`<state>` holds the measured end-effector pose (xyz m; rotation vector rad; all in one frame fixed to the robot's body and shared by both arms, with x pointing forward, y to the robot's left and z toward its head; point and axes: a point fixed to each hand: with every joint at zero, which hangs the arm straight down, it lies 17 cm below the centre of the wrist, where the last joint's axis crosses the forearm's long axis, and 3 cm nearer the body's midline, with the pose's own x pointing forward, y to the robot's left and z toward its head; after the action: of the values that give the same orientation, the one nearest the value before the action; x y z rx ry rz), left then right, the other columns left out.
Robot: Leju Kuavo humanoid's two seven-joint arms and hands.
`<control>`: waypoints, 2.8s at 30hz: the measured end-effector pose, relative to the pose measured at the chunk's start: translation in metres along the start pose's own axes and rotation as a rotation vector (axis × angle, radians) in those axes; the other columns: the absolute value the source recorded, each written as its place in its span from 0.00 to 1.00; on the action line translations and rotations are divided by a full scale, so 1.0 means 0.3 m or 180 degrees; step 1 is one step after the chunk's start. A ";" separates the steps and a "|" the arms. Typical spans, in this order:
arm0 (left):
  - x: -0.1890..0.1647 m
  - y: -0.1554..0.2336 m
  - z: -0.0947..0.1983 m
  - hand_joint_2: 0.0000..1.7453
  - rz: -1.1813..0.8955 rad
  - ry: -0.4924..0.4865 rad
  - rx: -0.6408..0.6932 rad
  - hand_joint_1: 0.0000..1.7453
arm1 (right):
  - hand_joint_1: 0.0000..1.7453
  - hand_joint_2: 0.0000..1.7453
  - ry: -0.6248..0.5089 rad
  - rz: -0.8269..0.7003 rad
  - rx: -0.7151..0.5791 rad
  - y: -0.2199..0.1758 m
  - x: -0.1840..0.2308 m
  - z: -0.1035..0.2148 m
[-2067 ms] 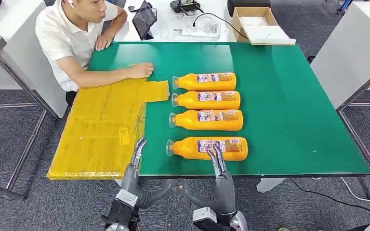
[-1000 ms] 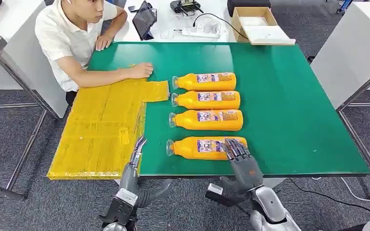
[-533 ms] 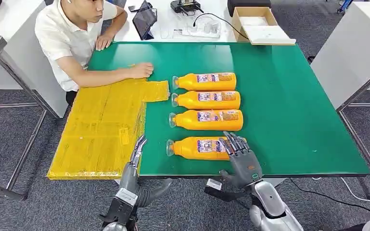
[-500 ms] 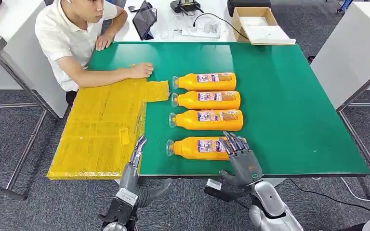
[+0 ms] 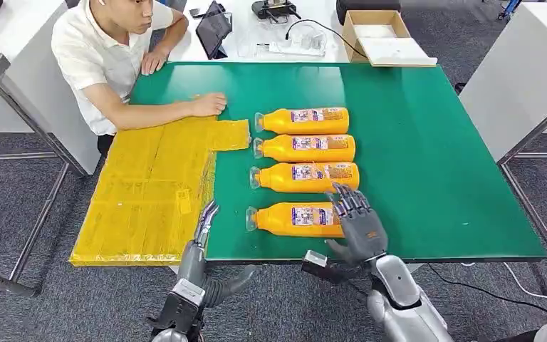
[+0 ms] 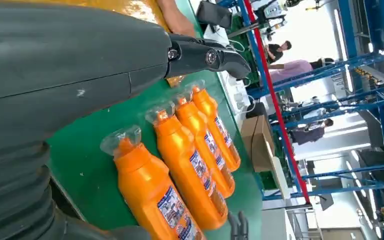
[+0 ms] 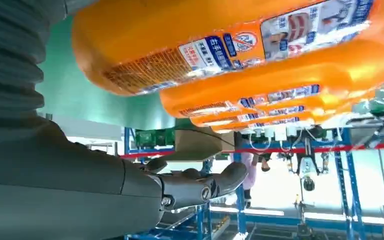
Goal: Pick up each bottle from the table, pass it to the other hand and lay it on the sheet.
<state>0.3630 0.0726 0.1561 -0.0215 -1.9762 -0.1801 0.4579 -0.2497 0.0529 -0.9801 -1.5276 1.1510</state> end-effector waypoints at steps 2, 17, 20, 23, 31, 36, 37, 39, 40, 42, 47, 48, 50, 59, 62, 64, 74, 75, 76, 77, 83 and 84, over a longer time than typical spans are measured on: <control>0.000 -0.002 0.000 1.00 0.0006 -0.0001 -0.0012 0.00 | 0.00 1.00 0.0073 -0.0027 0.0103 0.026 -0.027 -0.008; 0.010 -0.016 -0.012 1.00 0.0048 -0.0032 -0.0089 0.00 | 0.00 1.00 0.0365 0.0217 0.0387 0.092 -0.184 -0.077; 0.013 -0.018 -0.016 1.00 0.0056 -0.0039 -0.0100 0.00 | 0.00 1.00 0.0389 0.0129 0.0523 0.115 -0.182 -0.088; 0.014 -0.021 -0.017 1.00 0.0063 -0.0041 -0.0112 0.00 | 0.00 1.00 0.0402 0.0080 0.0624 0.137 -0.181 -0.089; 0.014 -0.023 -0.020 1.00 0.0066 -0.0043 -0.0121 0.00 | 0.80 1.00 0.0429 0.0003 0.0754 0.160 -0.178 -0.100; 0.007 -0.026 -0.023 1.00 0.0107 -0.0018 -0.0126 0.00 | 1.00 1.00 0.0494 -0.0113 0.1040 0.215 -0.195 -0.083; 0.007 -0.027 -0.023 1.00 0.0109 -0.0016 -0.0126 0.00 | 1.00 1.00 0.0498 -0.0124 0.1045 0.214 -0.197 -0.086; 0.006 -0.028 -0.024 1.00 0.0118 -0.0010 -0.0123 0.00 | 1.00 1.00 0.0481 -0.0161 0.1055 0.215 -0.195 -0.090; 0.004 -0.028 -0.023 1.00 0.0119 -0.0006 -0.0124 0.00 | 1.00 1.00 0.0475 -0.0180 0.1066 0.221 -0.195 -0.087; 0.003 -0.028 -0.022 1.00 0.0121 -0.0002 -0.0123 0.00 | 1.00 1.00 0.0454 -0.0222 0.1059 0.223 -0.188 -0.087; 0.003 -0.029 -0.022 1.00 0.0121 -0.0002 -0.0125 0.00 | 1.00 1.00 0.0456 -0.0242 0.1057 0.228 -0.182 -0.089; 0.003 -0.029 -0.022 1.00 0.0121 -0.0002 -0.0125 0.00 | 1.00 1.00 0.0458 -0.0242 0.1059 0.228 -0.183 -0.089; 0.003 -0.029 -0.022 1.00 0.0121 -0.0002 -0.0125 0.00 | 1.00 1.00 0.0458 -0.0245 0.1062 0.229 -0.182 -0.090; 0.003 -0.028 -0.022 1.00 0.0121 -0.0001 -0.0122 0.00 | 1.00 1.00 0.0435 -0.0353 0.1074 0.243 -0.165 -0.083; 0.003 -0.028 -0.022 1.00 0.0128 0.0001 -0.0118 0.00 | 1.00 1.00 0.0423 -0.0429 0.1074 0.254 -0.154 -0.074; -0.001 -0.022 -0.023 1.00 0.0183 0.0027 -0.0083 0.00 | 1.00 1.00 0.0361 -0.0577 0.1033 0.255 -0.135 -0.070; -0.032 -0.005 -0.023 1.00 0.1130 0.0384 0.0105 0.00 | 1.00 1.00 0.0098 -0.1480 0.0757 0.241 -0.018 -0.040; -0.035 0.013 -0.026 1.00 0.1454 0.0475 0.0202 0.00 | 1.00 1.00 0.0080 -0.1702 0.0617 0.220 0.016 -0.035; -0.045 0.037 -0.032 1.00 0.2074 0.0685 0.0341 0.00 | 1.00 1.00 0.0061 -0.2028 0.0298 0.162 0.084 -0.027; -0.063 0.041 -0.028 1.00 0.2489 0.0881 0.0388 0.00 | 1.00 1.00 -0.0004 -0.2108 -0.0091 0.057 0.123 -0.050; -0.081 0.023 -0.018 1.00 0.2808 0.1060 0.0350 0.00 | 1.00 1.00 -0.0127 -0.2202 -0.0433 -0.060 0.174 -0.074; -0.081 0.023 -0.018 1.00 0.2813 0.1061 0.0351 0.00 | 1.00 1.00 -0.0132 -0.2210 -0.0447 -0.065 0.177 -0.074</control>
<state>0.3785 0.0804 0.1367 -0.7296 -1.4836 0.4715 0.4667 -0.1993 0.0856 -0.4392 -1.7973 0.5759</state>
